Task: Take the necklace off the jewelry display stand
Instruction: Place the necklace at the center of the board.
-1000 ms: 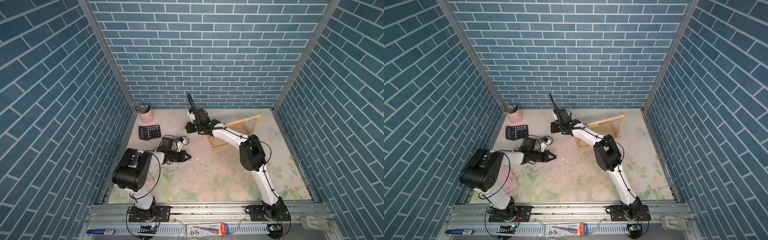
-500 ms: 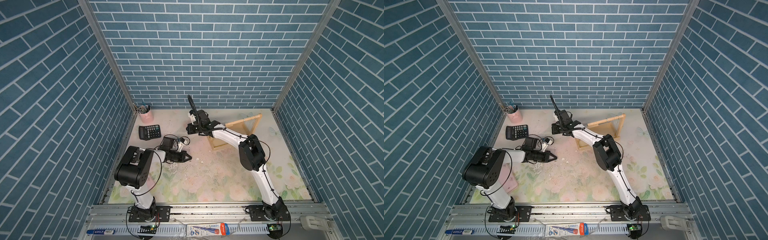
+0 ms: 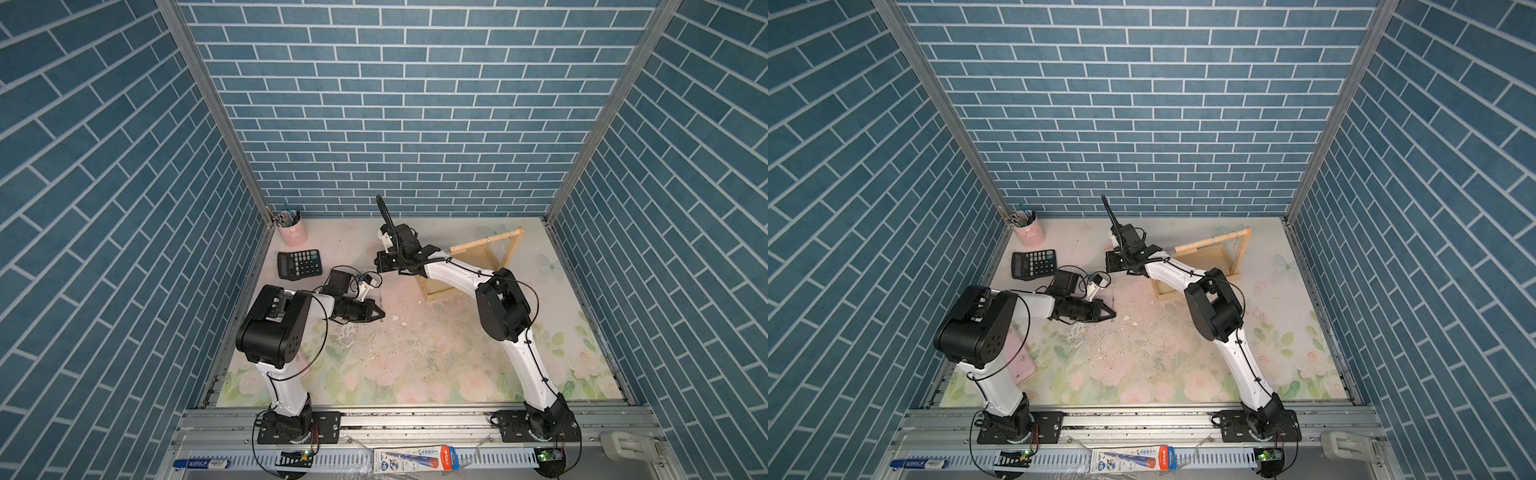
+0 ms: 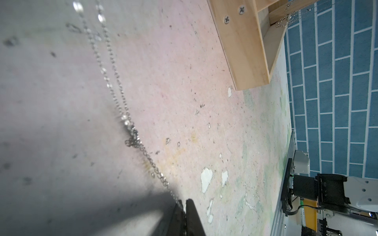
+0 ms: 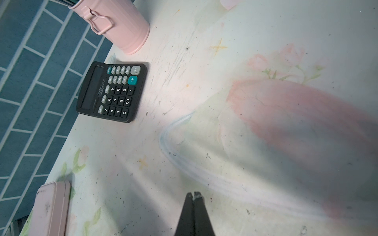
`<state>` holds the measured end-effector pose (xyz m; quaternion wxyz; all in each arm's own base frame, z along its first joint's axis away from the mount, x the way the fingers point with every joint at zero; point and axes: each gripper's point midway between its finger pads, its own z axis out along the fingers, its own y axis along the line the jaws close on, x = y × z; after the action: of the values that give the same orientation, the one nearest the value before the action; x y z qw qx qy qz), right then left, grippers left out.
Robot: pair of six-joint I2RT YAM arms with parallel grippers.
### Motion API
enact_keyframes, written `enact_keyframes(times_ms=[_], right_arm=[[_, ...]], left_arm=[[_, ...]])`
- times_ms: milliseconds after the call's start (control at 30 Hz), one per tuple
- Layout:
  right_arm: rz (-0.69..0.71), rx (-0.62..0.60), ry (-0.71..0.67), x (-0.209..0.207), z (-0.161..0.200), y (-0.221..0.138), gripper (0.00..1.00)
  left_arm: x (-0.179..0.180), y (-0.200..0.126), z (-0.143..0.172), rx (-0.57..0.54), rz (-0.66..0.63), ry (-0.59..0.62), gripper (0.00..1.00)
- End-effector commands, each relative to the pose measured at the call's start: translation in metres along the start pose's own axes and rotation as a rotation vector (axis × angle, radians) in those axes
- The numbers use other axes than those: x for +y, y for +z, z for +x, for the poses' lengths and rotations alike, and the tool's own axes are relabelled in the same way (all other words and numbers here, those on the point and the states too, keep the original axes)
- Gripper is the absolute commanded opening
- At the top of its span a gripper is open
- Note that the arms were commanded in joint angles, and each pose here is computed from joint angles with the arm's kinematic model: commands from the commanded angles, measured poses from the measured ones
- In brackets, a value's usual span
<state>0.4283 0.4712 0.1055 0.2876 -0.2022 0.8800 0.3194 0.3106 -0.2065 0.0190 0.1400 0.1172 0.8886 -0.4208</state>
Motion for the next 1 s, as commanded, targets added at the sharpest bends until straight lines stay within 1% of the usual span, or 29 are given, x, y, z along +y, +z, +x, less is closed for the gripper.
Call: enact_keyframes(times_ms=[0,700,967], right_arm=[[-0.004,-0.054,0.019,0.0059,-0.0190,-0.0137,0.00],[-0.017,-0.064,0.030,0.0099,-0.0224,-0.0185,0.00],[-0.019,-0.062,0.035,0.0097,-0.0207,-0.0189,0.00]], left_arm=[[0.0005,0.0010,0.0051,0.029,-0.012,0.003,0.08],[0.0058,-0.0010,0.0055,0.039,-0.054,0.004,0.16],[0.0087,-0.0018,0.0056,0.044,-0.072,-0.001,0.17]])
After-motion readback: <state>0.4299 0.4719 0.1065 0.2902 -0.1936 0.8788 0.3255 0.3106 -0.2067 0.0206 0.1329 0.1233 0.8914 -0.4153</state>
